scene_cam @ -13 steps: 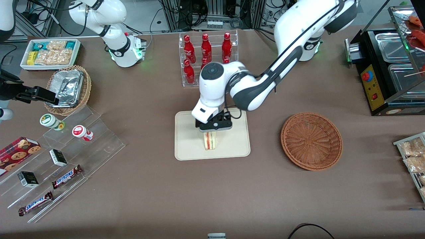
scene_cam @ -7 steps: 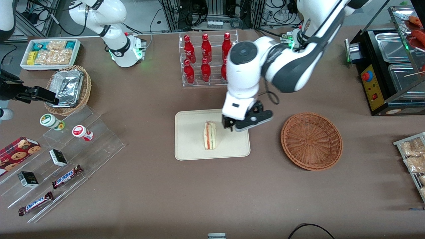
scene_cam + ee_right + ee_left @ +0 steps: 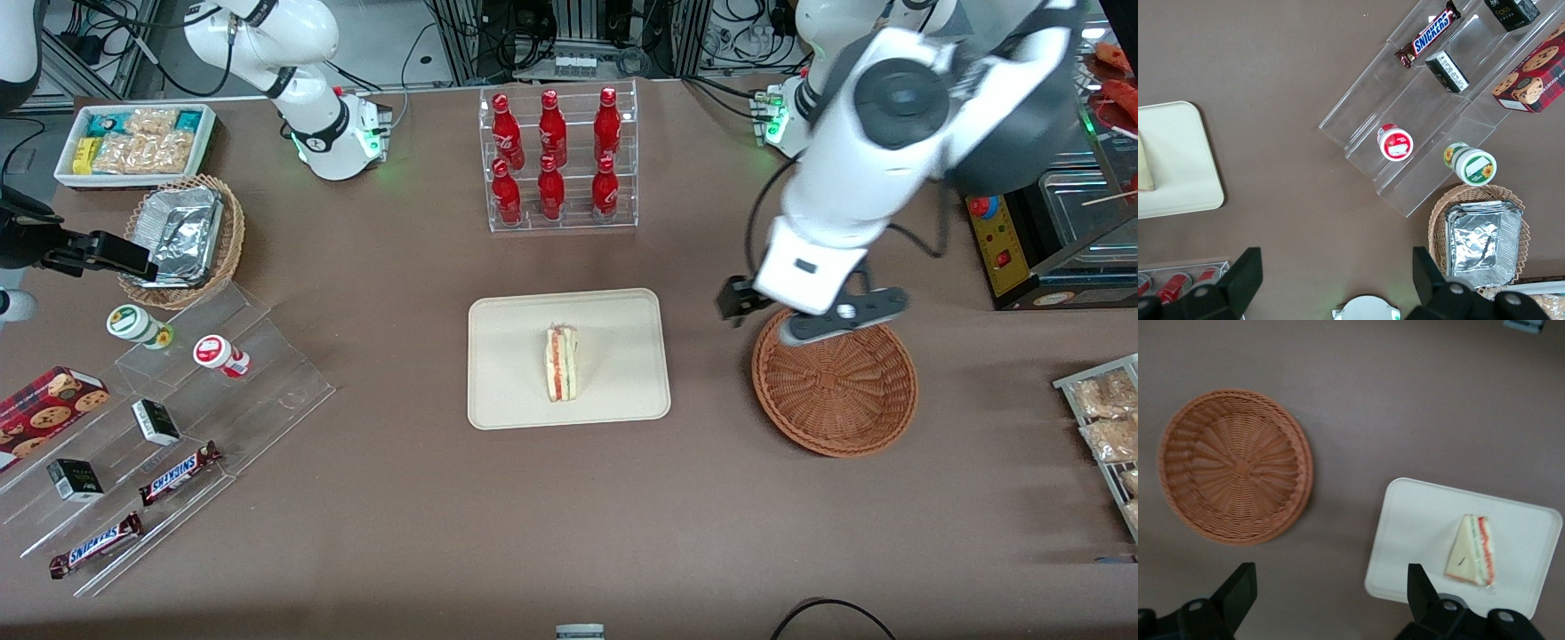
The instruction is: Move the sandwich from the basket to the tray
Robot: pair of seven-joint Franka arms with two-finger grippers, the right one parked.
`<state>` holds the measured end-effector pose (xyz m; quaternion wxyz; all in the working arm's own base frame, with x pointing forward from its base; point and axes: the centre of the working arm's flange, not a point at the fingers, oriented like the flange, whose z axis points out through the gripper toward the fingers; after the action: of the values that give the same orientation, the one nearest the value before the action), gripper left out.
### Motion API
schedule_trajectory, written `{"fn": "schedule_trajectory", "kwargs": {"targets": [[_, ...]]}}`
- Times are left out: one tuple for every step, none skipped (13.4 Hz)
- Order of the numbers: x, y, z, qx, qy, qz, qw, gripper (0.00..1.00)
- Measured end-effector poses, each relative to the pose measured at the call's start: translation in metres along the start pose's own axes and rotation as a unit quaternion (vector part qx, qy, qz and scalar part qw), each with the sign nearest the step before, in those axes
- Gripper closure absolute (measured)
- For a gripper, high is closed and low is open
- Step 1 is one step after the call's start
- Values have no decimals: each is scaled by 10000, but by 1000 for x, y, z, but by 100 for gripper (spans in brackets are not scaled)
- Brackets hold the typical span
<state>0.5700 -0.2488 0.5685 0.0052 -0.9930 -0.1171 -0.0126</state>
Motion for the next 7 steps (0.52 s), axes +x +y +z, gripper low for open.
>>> {"fn": "schedule_trajectory", "kwargs": {"targets": [[5,-17,-6,62,-40,127,9999,0],[10,-33,-11,105,-68,222,9997,0],[15,-49,-15,107,-116,324,9993,0],[20,-67,-18,107,-183,479,9986,0],[24,-87,-22,138,-269,659,9974,0],[28,-108,-26,156,-331,817,9960,0],[32,-128,-32,139,-366,919,9950,0]]}}
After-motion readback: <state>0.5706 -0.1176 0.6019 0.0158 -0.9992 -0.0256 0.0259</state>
